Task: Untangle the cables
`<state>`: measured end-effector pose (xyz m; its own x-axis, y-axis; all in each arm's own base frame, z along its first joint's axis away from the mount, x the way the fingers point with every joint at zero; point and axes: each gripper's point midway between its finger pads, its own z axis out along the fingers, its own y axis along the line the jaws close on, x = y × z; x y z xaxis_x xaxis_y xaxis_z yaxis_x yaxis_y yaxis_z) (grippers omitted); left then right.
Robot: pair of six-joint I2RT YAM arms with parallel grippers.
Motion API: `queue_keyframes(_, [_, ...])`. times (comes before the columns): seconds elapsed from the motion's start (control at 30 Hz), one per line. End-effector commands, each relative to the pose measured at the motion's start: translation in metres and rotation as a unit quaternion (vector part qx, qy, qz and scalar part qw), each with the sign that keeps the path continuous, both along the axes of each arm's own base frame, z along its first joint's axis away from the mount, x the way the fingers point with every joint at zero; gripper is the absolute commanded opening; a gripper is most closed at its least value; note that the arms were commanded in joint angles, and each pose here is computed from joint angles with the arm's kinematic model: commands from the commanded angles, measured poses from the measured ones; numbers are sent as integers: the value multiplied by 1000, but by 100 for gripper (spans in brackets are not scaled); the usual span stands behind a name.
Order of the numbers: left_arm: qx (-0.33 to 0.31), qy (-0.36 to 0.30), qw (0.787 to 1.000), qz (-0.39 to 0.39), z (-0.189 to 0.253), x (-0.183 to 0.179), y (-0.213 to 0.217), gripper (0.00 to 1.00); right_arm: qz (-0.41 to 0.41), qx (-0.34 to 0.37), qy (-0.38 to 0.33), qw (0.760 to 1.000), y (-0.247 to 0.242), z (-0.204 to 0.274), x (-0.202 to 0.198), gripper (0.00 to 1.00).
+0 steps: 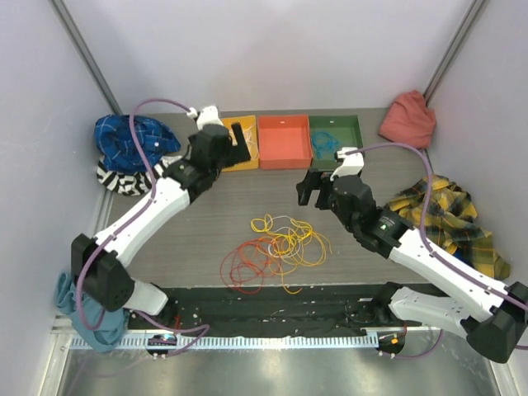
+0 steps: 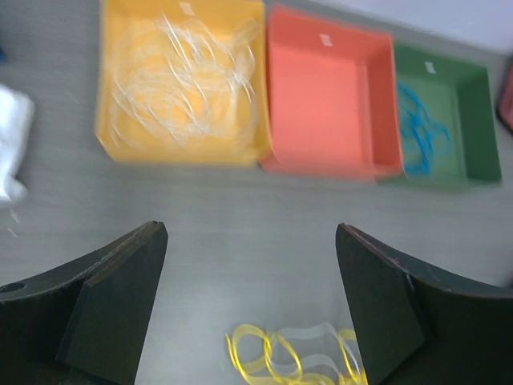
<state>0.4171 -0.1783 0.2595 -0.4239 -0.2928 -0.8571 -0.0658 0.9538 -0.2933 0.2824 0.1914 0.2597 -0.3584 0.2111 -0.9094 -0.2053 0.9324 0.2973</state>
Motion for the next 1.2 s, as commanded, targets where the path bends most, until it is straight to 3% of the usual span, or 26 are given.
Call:
queue_keyframes(0.0, [14,81,996,16,-70,-60,-2,93,-36,2,41,999,-1,-36,7,100])
queue_keyframes(0.07, [-6,87,996,5,-74,-80,-2,93,-20,-12,63,998,5,-56,5,99])
queue_keyframes(0.17, [-14,89,996,-8,-78,-104,1,92,35,-13,96,995,30,-78,1,89])
queue_keyframes(0.27, [-33,76,997,-8,-72,-119,10,90,93,8,116,989,61,-89,0,62])
queue_keyframes(0.33, [-33,81,996,0,-76,-129,19,87,127,13,140,982,83,-103,1,54])
queue_keyframes(0.47, [-54,73,996,9,-76,-148,33,86,158,3,191,969,110,-133,4,60])
queue_keyframes(0.73, [-73,69,995,12,-89,-170,47,85,168,-2,202,965,131,-149,15,64])
queue_keyframes(0.83, [-66,76,995,10,-93,-171,47,85,167,-5,211,963,134,-159,17,53])
queue_keyframes(0.87, [-64,77,995,8,-93,-171,47,84,167,-4,211,963,134,-159,17,39])
queue_keyframes(0.93, [-62,77,995,6,-94,-170,46,84,166,-3,208,964,135,-157,19,24])
queue_keyframes(0.97, [-61,77,995,6,-94,-169,46,84,168,-5,206,964,135,-154,19,12])
queue_keyframes(1.07, [-64,76,995,2,-94,-168,43,84,161,-19,180,970,131,-128,29,1])
queue_keyframes(1.17, [-70,76,995,-4,-93,-167,39,84,156,-29,144,977,128,-94,38,1])
